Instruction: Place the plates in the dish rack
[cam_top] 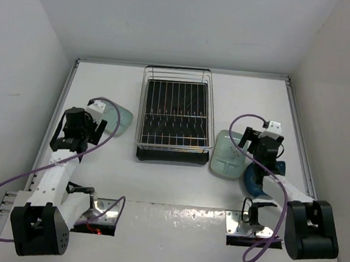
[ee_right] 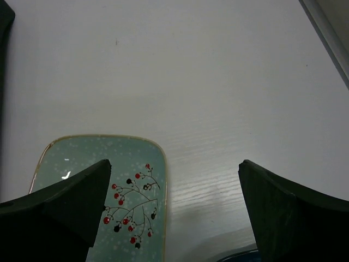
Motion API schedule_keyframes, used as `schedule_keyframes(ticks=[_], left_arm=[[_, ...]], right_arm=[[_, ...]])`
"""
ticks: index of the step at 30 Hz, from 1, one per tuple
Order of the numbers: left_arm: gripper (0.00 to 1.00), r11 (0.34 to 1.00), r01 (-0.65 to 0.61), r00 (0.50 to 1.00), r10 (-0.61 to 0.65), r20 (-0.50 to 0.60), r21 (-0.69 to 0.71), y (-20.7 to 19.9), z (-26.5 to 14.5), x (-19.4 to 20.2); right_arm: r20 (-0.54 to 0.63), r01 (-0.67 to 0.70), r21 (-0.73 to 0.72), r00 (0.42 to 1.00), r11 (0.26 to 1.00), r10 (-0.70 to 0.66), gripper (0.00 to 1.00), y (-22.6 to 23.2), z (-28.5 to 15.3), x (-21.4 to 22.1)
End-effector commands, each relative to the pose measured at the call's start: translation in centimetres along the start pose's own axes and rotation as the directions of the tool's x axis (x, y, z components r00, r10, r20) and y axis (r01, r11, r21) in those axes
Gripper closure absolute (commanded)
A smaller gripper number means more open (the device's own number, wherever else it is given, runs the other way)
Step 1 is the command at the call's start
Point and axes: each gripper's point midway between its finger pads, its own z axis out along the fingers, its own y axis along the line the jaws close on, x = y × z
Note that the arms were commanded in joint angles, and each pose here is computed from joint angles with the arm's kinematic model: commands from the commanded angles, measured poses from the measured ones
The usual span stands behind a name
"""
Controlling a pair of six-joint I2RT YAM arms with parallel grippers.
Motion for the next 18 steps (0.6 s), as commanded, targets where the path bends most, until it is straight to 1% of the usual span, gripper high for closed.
schedule_keyframes(ticks=[1,2,3,4,6,7,8,9,10,11,12,13,14,15,16,17,18], left_arm=[[0.11,0.997,0.061,0.997,-0.059,0.059,-0.042,0.6,-0.3,-1.8],[0.08,0.996,0.079,0.996,-0.076,0.05,-0.046,0.7,-0.1,-1.8],[0.08,0.995,0.095,0.994,-0.093,0.055,-0.039,0.6,-0.1,-2.3],[0.07,0.996,0.089,0.993,-0.087,0.075,-0.02,0.5,-0.2,-3.6],[0.07,0.997,0.064,0.997,-0.066,0.049,0.035,-0.2,0.5,-4.5],[0.07,0.994,0.087,0.996,-0.088,0.017,0.068,-0.6,0.5,-4.6],[0.08,0.987,0.159,0.986,-0.16,0.039,0.034,0.8,0.3,-7.0],[0.08,0.975,0.218,0.976,-0.216,-0.033,0.053,0.2,1.7,-6.9],[0.1,0.945,0.322,0.941,-0.312,-0.133,0.061,-0.7,1.8,-6.3],[0.14,0.913,0.401,0.913,-0.391,-0.12,0.075,0.8,1.8,-9.3],[0.17,0.882,0.461,0.88,-0.44,-0.181,0.097,0.5,2.5,-9.4],[0.19,0.835,0.541,0.801,-0.478,-0.36,0.096,-1.4,4.3,-7.0],[0.25,0.785,0.606,0.763,-0.529,-0.373,0.126,-0.7,4.9,-8.5],[0.27,0.757,0.641,0.728,-0.546,-0.415,0.129,-0.9,5.7,-7.9],[0.27,0.736,0.669,0.696,-0.568,-0.439,0.108,-0.6,7.1,-6.8],[0.27,0.754,0.654,0.698,-0.571,-0.432,0.06,0.2,7.9,-6.1],[0.27,0.757,0.653,0.688,-0.584,-0.431,0.018,1.0,8.5,-5.3]], right_arm=[[-0.042,-0.011,-0.013,0.999,1.0,0.01,0.01,0.4,-0.2,-0.4],[-0.05,-0.01,-0.015,0.999,1.0,0.009,0.01,0.5,-0.3,-0.7],[-0.053,-0.006,-0.016,0.999,1.0,0.005,0.01,0.5,-0.4,-0.9],[-0.079,0.004,-0.012,0.997,1.0,-0.005,0.01,0.5,-0.5,-0.8],[-0.086,0.026,-0.025,0.996,0.999,-0.029,0.01,0.6,-0.7,-1.1],[-0.083,0.026,-0.026,0.996,0.999,-0.028,0.01,0.7,-0.6,-1.6],[-0.111,0.035,-0.022,0.993,0.999,-0.037,0.01,0.5,-0.8,-1.1],[-0.102,0.034,-0.024,0.994,0.999,-0.037,0.01,0.6,-0.8,-1.8],[-0.101,0.036,-0.026,0.994,0.999,-0.038,0.01,0.7,-0.9,-2.1],[-0.09,0.024,-0.026,0.996,0.999,-0.026,0.01,0.9,-0.8,-3.2],[-0.103,0.007,-0.037,0.995,0.999,-0.011,0.01,1.1,-1.1,-3.4],[-0.104,-0.013,-0.046,0.994,0.999,0.008,0.01,1.2,-1.2,-3.9],[-0.131,-0.077,-0.106,0.989,0.991,0.062,0.01,2.4,-1.5,-3.9],[-0.122,-0.108,-0.203,0.989,0.973,0.084,0.01,3.9,-1.7,-5.7],[-0.135,-0.136,-0.272,0.986,0.953,0.102,0.01,4.8,-2.0,-6.1],[-0.127,-0.145,-0.297,0.986,0.944,0.112,0.01,5.2,-2.0,-6.8],[-0.123,-0.153,-0.322,0.985,0.934,0.119,0.01,5.6,-2.2,-7.5]])
